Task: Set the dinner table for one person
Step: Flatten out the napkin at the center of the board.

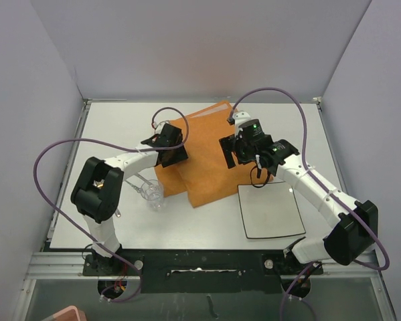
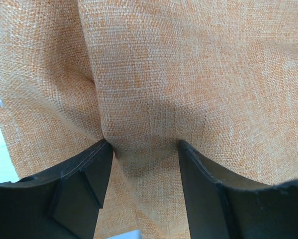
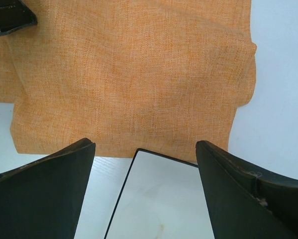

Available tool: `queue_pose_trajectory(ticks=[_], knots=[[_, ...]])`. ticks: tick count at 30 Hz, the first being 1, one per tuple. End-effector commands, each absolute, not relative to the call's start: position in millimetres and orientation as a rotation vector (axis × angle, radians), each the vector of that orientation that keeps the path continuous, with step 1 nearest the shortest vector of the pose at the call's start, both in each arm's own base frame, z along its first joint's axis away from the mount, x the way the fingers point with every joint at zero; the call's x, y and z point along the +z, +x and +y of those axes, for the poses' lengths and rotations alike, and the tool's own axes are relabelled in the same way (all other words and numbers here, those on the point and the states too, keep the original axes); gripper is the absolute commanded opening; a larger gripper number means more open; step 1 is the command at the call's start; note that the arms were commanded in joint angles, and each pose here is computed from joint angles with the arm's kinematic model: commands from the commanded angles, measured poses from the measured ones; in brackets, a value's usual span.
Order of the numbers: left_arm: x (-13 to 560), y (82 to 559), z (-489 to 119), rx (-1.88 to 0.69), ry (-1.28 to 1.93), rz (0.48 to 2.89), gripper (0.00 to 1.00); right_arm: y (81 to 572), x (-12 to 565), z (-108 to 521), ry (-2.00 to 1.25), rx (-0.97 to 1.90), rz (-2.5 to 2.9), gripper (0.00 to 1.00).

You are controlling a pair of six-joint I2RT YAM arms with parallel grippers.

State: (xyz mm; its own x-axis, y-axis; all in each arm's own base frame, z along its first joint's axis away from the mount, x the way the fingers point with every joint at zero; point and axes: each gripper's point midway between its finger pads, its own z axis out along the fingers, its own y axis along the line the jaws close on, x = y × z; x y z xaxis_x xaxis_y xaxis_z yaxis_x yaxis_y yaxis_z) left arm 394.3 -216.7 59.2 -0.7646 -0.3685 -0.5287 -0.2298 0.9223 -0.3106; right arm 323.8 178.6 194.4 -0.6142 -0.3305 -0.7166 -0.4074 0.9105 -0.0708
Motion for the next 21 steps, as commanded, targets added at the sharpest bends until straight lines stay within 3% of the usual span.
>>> queue_pose_trajectory(ticks=[1, 6, 14, 15, 16, 18, 21], knots=[[59, 415, -227, -0.384, -0.507, 2.384, 0.54, 333, 207, 175, -0.512, 0.107, 2.23, 0.85], [56, 414, -225, -0.454, -0.538, 2.319, 0.54, 334, 204, 175, -0.521, 0.098, 2.236, 0.85], [63, 412, -254, -0.836, -0.571, 2.161, 0.5, 334, 198, 172, -0.522, 0.084, 2.243, 0.85], [66, 413, -259, -0.878, -0.559, 2.142, 0.46, 334, 198, 172, -0.519, 0.082, 2.243, 0.85], [68, 412, -263, -0.916, -0.558, 2.131, 0.35, 334, 197, 172, -0.521, 0.08, 2.244, 0.85], [81, 413, -270, -0.991, -0.543, 2.093, 0.02, 335, 194, 171, -0.524, 0.075, 2.25, 0.84], [117, 417, -281, -1.096, -0.502, 2.014, 0.0, 334, 190, 172, -0.52, 0.08, 2.26, 0.8]])
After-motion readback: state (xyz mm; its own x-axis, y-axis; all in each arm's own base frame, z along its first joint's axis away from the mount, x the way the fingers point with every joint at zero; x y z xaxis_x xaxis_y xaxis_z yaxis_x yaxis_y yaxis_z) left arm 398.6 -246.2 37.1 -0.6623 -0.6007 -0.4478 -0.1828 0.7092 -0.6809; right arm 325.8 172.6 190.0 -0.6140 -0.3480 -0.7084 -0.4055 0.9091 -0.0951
